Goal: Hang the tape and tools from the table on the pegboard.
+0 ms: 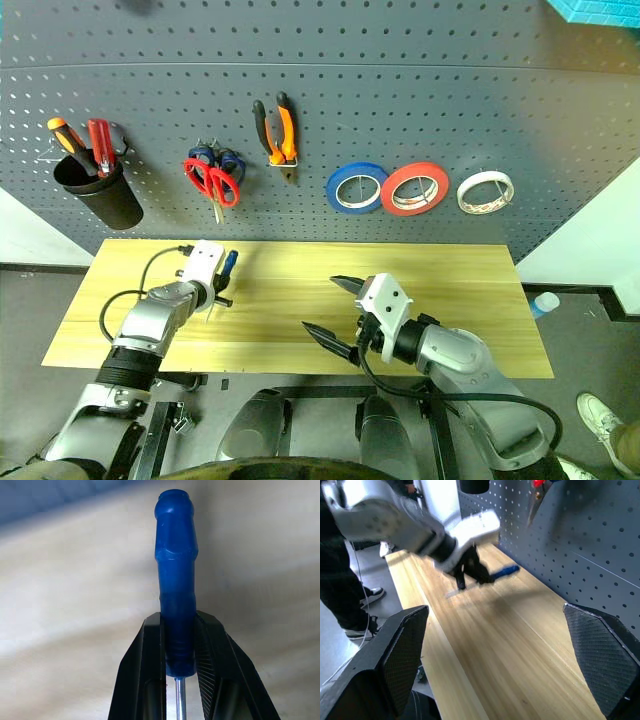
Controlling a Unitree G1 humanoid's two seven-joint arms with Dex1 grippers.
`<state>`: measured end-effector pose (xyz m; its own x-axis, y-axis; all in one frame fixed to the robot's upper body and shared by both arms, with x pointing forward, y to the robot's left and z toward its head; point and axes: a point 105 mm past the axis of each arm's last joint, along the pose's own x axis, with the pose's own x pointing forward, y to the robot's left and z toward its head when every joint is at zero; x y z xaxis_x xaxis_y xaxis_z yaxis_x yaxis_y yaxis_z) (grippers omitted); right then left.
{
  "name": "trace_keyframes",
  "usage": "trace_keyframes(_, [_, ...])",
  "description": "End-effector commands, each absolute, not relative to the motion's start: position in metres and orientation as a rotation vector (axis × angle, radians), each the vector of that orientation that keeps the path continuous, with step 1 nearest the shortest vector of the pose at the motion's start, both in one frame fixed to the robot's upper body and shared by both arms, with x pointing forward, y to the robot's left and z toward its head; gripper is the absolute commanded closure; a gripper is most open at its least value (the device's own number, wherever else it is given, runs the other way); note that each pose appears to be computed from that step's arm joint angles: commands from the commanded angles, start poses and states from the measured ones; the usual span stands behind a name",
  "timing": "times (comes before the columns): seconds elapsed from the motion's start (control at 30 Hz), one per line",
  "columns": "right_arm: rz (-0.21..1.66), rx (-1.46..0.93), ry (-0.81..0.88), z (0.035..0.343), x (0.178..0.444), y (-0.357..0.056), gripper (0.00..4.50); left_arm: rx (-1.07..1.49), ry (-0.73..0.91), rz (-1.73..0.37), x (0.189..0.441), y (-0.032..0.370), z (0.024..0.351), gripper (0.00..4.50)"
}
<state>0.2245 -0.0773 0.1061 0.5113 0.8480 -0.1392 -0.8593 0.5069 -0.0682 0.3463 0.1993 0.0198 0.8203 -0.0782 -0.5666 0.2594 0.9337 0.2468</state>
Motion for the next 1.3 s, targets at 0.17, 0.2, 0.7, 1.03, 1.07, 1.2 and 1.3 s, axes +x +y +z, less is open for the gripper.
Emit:
trace_keyframes(0.17, [1.048,-0.147,0.031,0.113,0.234,-0.072,0.00,0.477,0.368,-0.187,0.339,0.187,0.063,4.07])
trace_keyframes(0.2, [1.050,-0.149,0.028,0.113,0.235,-0.071,0.00,0.488,0.340,-0.183,0.337,0.187,0.067,4.07])
trace_keyframes(0.7, [1.072,-0.174,0.018,0.109,0.245,-0.069,0.00,0.509,-0.182,0.028,0.292,0.198,0.112,4.07])
trace_keyframes(1.03, [1.095,-0.161,-0.017,0.117,0.245,-0.065,0.00,0.552,-0.529,0.141,0.325,0.209,0.205,4.07])
trace_keyframes(1.07, [1.104,-0.133,-0.043,0.124,0.244,-0.063,0.00,0.546,-0.559,0.149,0.328,0.209,0.216,4.07])
trace_keyframes(1.2, [1.124,-0.030,-0.154,0.156,0.242,-0.055,0.00,0.532,-0.643,0.151,0.337,0.204,0.247,4.07])
trace_keyframes(1.3, [1.120,0.037,-0.245,0.182,0.242,-0.052,0.00,0.530,-0.664,0.140,0.343,0.201,0.255,4.07])
